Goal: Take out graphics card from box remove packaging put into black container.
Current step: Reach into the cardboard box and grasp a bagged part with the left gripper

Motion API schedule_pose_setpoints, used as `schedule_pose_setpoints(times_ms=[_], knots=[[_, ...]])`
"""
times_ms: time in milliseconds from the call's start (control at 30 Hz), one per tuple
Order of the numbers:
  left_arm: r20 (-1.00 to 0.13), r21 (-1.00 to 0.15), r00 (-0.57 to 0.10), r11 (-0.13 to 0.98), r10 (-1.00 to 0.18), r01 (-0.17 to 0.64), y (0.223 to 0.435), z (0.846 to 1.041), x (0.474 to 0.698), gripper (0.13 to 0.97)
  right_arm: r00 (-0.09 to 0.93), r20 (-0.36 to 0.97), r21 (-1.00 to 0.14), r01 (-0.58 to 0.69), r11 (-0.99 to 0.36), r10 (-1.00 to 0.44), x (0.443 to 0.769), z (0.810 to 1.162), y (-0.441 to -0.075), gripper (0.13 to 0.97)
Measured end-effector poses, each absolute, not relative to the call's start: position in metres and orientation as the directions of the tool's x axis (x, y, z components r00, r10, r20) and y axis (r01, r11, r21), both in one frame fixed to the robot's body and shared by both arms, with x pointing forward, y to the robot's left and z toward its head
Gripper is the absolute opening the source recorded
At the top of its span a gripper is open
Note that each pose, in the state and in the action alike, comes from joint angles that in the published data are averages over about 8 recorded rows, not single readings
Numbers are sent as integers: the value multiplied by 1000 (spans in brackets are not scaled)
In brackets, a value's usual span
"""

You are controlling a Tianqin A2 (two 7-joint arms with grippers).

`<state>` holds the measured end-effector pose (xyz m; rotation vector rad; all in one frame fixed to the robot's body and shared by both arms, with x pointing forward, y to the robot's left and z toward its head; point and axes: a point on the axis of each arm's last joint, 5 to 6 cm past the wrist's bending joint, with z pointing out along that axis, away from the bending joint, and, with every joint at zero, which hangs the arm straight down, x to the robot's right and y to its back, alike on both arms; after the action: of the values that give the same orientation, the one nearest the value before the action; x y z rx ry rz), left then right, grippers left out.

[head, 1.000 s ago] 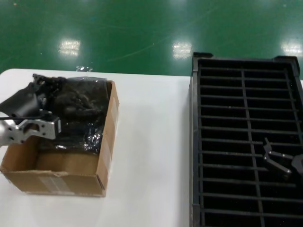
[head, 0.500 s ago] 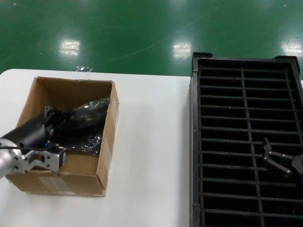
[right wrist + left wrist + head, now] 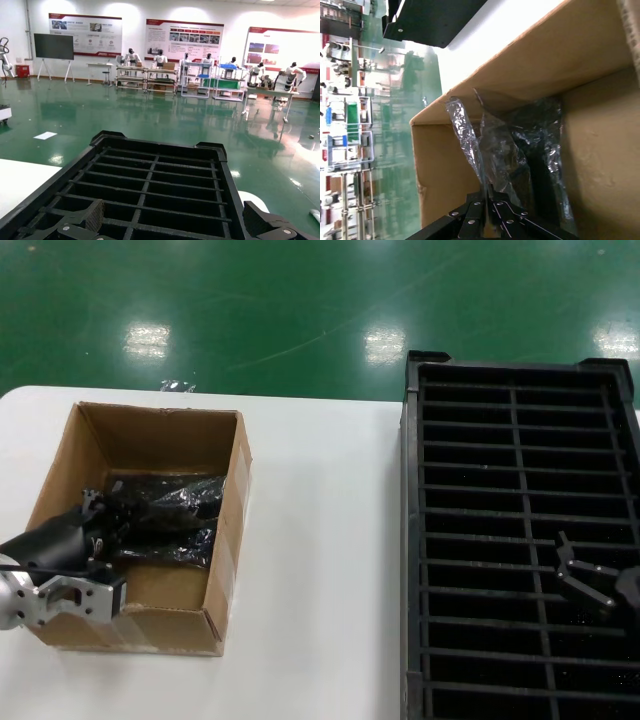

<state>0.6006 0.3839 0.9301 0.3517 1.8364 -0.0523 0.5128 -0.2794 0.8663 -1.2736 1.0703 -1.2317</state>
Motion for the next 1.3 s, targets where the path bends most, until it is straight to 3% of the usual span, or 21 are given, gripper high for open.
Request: schedule_pose_setpoints(times_ms=[533,800,1133,1300], knots=[[-906,74,-380,955,185,288,382,921,588,253,81,87,-995,52,-83,-993,513,866,-279,966],[-901,38,-406,959,155,282,383,915,589,410,81,87,-995,52,-83,-993,513,866,-279,966],[-923,36,-360,960,139,278,381,917,597,395,81,87,-995,52,-83,-993,513,866,-279,966],[-922,41,-359,960,142,276,383,917,597,336,81,87,-995,52,-83,-993,513,866,-279,966]])
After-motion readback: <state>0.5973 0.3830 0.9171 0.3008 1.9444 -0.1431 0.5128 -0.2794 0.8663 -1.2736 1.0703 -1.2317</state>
